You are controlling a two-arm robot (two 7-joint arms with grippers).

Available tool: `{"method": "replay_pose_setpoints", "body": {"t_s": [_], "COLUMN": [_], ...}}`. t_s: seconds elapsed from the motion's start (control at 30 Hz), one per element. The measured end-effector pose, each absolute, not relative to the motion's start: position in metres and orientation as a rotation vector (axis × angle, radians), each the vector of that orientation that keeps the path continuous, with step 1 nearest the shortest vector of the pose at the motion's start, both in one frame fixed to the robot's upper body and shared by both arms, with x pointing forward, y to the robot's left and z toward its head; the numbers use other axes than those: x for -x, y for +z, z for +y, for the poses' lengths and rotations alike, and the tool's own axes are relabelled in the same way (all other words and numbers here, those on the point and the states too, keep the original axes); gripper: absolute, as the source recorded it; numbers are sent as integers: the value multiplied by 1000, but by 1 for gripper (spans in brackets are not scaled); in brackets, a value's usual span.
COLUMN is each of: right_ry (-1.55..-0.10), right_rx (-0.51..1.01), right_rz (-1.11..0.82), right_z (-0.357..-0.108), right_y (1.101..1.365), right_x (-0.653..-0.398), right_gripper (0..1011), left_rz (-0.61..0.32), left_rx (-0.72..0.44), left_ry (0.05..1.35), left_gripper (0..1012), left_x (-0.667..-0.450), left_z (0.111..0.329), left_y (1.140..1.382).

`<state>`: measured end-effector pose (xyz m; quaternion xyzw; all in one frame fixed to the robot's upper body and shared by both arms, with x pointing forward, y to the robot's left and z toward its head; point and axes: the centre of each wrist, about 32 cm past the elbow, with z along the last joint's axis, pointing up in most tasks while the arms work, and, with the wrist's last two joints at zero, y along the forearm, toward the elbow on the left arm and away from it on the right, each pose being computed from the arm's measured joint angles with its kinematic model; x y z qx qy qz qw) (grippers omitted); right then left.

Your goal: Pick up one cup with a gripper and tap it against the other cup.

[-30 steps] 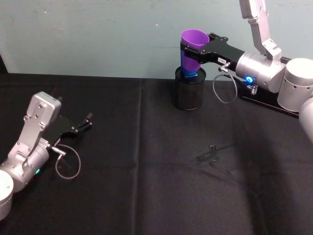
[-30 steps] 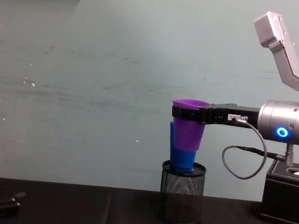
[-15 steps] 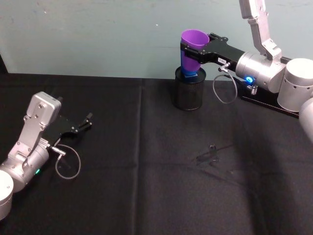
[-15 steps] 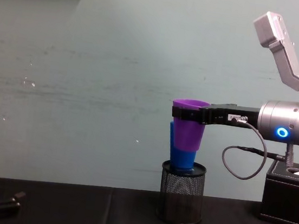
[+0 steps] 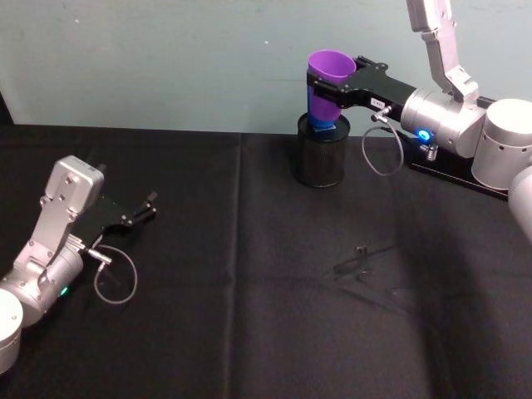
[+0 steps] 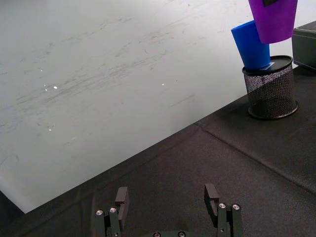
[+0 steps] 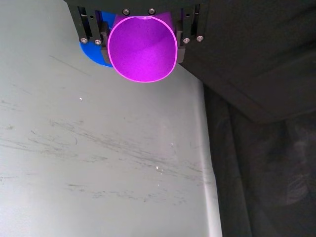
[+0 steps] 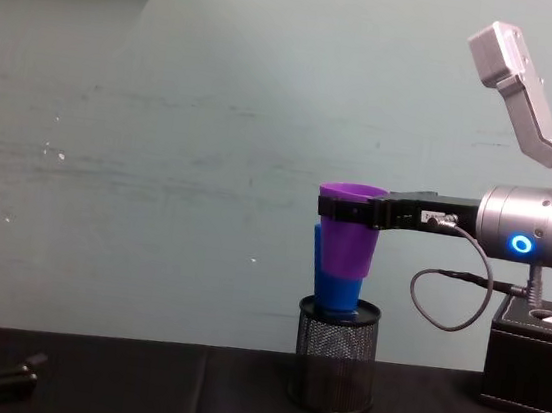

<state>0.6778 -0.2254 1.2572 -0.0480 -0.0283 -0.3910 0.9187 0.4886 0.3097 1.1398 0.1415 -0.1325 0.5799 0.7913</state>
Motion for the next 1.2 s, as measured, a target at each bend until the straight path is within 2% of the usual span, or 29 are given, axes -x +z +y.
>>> {"method": "replay_pose_setpoints", "body": {"t_s": [1.2], "right_ry": [-805], "right_rx": [99], "right_rz": [-59], "right_z": [-225], "right_y": [1257], "right_x": [-678], "right_gripper": [726], "left_rz": [-285], "left_rx": [-304], "left_ry": [1248], "left_gripper": [1004], "left_x": [-489], "left_z": [310], "left_y": [1140]}}
